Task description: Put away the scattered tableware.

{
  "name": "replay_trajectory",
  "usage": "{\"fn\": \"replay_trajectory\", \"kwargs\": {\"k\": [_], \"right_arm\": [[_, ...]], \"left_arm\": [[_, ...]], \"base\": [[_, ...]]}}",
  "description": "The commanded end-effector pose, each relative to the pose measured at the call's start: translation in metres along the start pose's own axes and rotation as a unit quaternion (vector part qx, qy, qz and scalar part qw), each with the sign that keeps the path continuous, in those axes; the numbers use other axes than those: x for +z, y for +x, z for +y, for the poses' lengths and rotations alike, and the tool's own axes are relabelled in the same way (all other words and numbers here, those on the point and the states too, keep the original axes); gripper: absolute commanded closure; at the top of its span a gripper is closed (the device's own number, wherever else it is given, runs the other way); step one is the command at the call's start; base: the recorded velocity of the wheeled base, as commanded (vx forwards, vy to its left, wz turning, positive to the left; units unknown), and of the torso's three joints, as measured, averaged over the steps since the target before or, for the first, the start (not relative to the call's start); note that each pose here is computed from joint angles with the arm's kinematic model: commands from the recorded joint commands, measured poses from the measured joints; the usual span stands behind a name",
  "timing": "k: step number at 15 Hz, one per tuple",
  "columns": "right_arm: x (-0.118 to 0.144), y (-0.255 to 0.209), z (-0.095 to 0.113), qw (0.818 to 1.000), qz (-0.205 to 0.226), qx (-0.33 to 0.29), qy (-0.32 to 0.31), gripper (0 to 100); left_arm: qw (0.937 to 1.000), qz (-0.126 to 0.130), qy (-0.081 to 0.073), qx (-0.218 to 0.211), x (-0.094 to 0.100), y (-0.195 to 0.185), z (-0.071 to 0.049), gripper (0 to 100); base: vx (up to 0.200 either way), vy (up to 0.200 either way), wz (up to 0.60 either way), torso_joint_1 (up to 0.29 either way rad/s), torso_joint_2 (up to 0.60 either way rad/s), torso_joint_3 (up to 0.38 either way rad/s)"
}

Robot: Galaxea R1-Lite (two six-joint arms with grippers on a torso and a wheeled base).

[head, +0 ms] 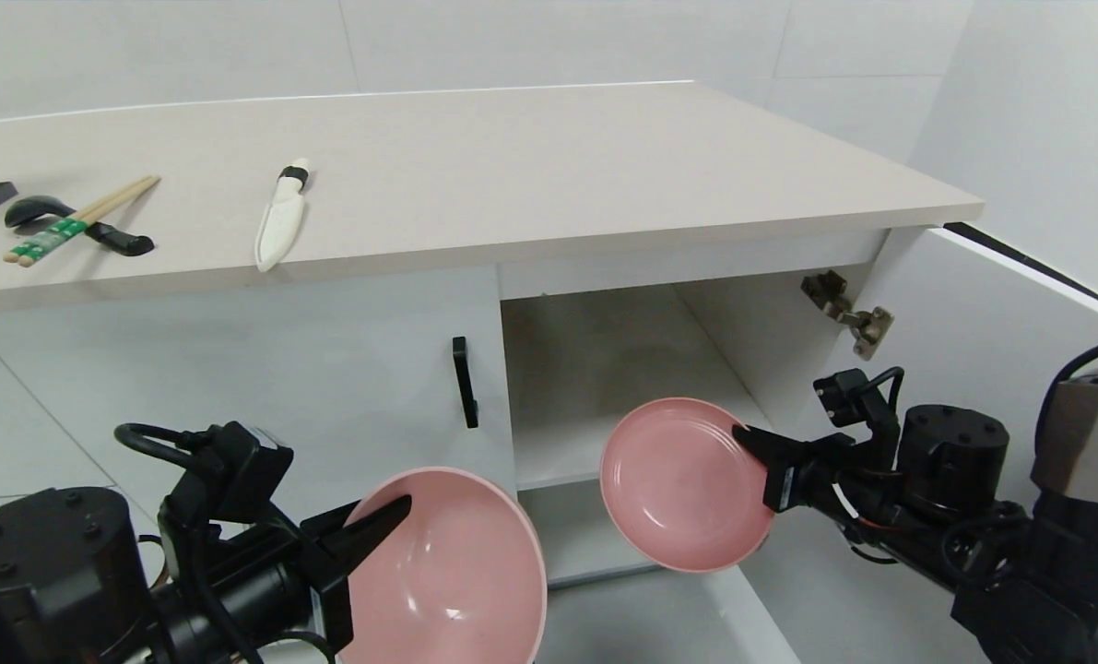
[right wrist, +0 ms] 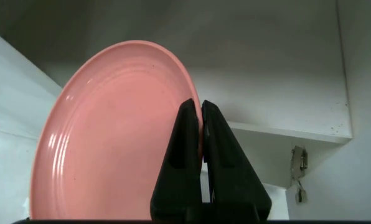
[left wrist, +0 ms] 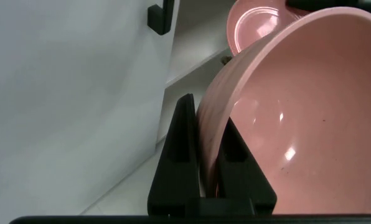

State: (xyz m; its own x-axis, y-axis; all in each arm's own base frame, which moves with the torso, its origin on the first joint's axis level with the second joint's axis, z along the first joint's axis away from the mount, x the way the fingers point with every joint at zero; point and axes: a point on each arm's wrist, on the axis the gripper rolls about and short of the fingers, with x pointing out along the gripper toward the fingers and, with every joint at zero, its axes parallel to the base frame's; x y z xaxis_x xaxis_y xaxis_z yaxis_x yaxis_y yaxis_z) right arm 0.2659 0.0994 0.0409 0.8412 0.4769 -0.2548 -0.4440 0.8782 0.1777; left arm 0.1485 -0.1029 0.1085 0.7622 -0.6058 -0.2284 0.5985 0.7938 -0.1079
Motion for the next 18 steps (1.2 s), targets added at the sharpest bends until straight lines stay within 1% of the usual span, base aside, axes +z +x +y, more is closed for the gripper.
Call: {"fn": "replay_trajectory", "kwargs": {"k": [1, 2, 8, 12, 13, 15, 16, 18], "right_arm": [[-0.011, 0.013, -0.003, 1.0, 0.014, -0.001, 0.002, 100], [-0.015, 0.019, -0.004, 1.0, 0.017, 0.0, 0.002, 100], [-0.016, 0.046, -0.002, 1.0, -0.002, 0.012, -0.003, 100], [-0.017, 0.064, -0.005, 1.0, -0.016, 0.014, -0.006, 100], [-0.017, 0.068, -0.005, 1.0, -0.021, 0.015, -0.007, 100], [-0.018, 0.073, -0.002, 0.999, -0.022, 0.022, -0.008, 100], [-0.019, 0.073, -0.001, 1.0, -0.021, 0.022, -0.008, 100], [-0.021, 0.075, -0.002, 1.0, -0.019, 0.021, -0.008, 100]], "left_arm": [[0.9999, 0.01, 0.002, -0.002, -0.003, 0.002, -0.001, 100], [0.9999, 0.01, 0.002, -0.002, -0.003, 0.002, -0.001, 100], [1.0, 0.006, 0.001, 0.001, -0.002, 0.002, 0.0, 100], [1.0, 0.002, 0.001, 0.001, -0.002, 0.002, 0.001, 100], [1.0, 0.001, 0.001, 0.002, -0.001, 0.002, 0.001, 100], [0.9999, -0.014, 0.006, -0.005, 0.0, -0.003, -0.001, 100], [0.9998, -0.018, 0.008, -0.006, -0.001, -0.005, -0.001, 100], [0.9996, -0.018, 0.019, -0.006, -0.003, -0.005, -0.001, 100]], "base": [[0.0, 0.0, 0.0, 0.0, 0.0, 0.0], [0.0, 0.0, 0.0, 0.0, 0.0, 0.0], [0.0, 0.0, 0.0, 0.0, 0.0, 0.0], [0.0, 0.0, 0.0, 0.0, 0.0, 0.0], [0.2, 0.0, 0.0, 0.002, 0.0, -0.002], [0.2, 0.0, 0.0, -0.002, 0.0, 0.005], [0.0, 0.0, 0.0, 0.0, 0.0, 0.0], [0.0, 0.0, 0.0, 0.0, 0.0, 0.0]]}}
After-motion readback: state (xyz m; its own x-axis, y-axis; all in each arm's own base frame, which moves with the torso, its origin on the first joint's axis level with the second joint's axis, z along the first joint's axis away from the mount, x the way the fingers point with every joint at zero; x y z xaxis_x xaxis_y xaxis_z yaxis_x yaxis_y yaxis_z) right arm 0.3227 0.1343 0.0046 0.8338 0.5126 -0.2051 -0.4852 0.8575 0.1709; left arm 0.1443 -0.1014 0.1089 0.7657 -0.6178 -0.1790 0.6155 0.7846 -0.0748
